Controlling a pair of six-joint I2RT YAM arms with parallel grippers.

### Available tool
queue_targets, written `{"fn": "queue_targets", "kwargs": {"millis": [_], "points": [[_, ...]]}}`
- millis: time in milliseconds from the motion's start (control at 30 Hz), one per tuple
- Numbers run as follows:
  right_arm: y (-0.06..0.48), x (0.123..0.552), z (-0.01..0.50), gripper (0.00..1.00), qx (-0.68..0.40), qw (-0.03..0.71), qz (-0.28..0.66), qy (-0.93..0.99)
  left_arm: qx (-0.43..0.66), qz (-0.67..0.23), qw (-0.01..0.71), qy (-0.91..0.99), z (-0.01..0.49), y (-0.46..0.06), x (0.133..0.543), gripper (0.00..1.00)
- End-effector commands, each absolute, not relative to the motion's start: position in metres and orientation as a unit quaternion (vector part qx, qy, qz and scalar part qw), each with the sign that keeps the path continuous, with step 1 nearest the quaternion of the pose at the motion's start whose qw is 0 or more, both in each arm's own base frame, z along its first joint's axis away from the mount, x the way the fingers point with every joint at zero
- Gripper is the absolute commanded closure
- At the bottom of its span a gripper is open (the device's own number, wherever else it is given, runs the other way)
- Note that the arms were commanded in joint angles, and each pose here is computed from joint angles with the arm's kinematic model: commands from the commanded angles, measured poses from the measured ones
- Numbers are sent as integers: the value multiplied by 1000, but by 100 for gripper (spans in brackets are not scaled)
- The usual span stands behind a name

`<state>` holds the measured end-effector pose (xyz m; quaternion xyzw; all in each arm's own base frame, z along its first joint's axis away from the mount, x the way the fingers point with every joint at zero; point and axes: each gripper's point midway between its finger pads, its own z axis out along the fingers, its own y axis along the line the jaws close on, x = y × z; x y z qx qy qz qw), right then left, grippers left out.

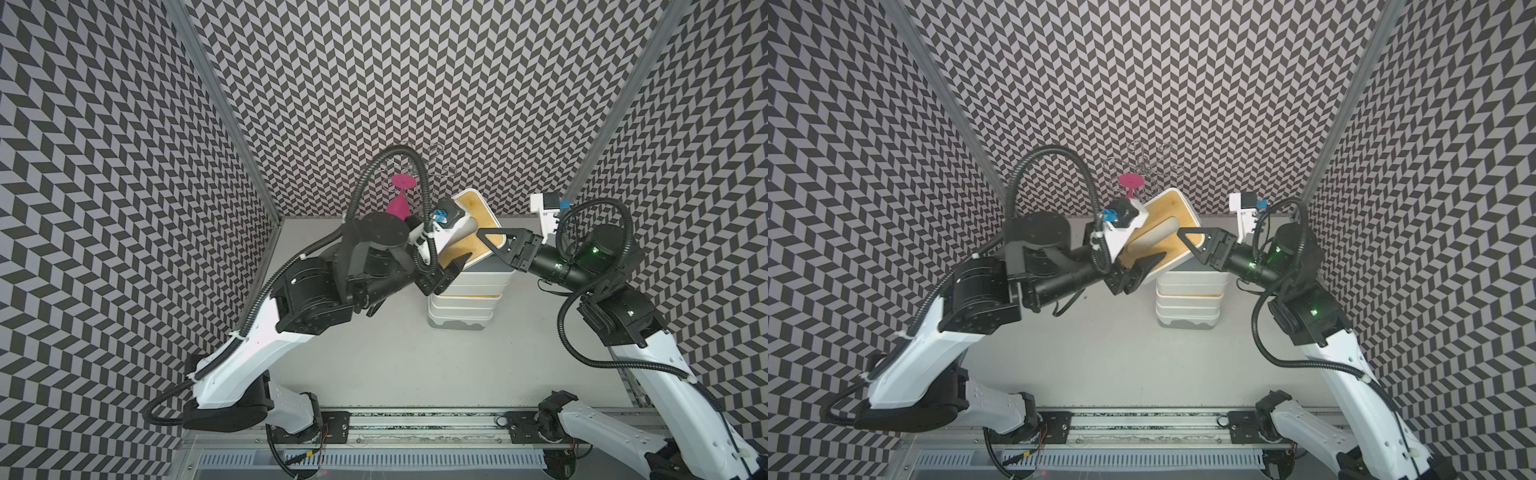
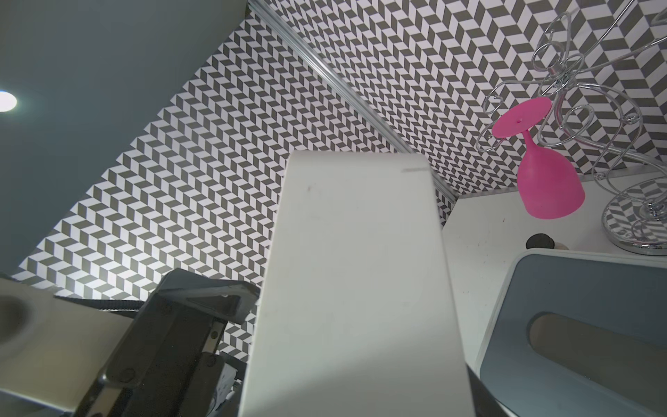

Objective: Stack the tissue boxes
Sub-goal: Place the tissue box at the tissue box.

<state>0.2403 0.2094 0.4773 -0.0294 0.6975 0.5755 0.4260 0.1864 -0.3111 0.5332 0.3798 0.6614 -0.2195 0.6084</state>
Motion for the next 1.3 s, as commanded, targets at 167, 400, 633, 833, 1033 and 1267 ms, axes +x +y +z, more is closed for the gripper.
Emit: {"fn": "queue_targets", "kwargs": {"millis": [167, 400, 633, 833, 1033, 1267], "points": [[175, 241, 520, 50, 59, 501, 598, 623, 194, -308, 671, 646, 586, -259, 193, 16], [161, 249, 506, 48, 120, 500, 603, 610, 130, -350, 650, 663, 565, -251, 222, 15], [147, 257, 485, 47, 173, 500, 589, 611, 111, -395, 598, 689, 528, -259, 255, 14], [142, 262, 477, 47, 191, 501, 586, 608, 107, -414, 565, 705, 500, -274, 270, 12], [142, 267, 467, 47, 196, 497, 585, 610, 112, -416, 542, 721, 478, -291, 281, 10], [137, 270, 460, 47, 207, 503, 574, 612, 120, -407, 512, 747, 452, -311, 295, 9]]}}
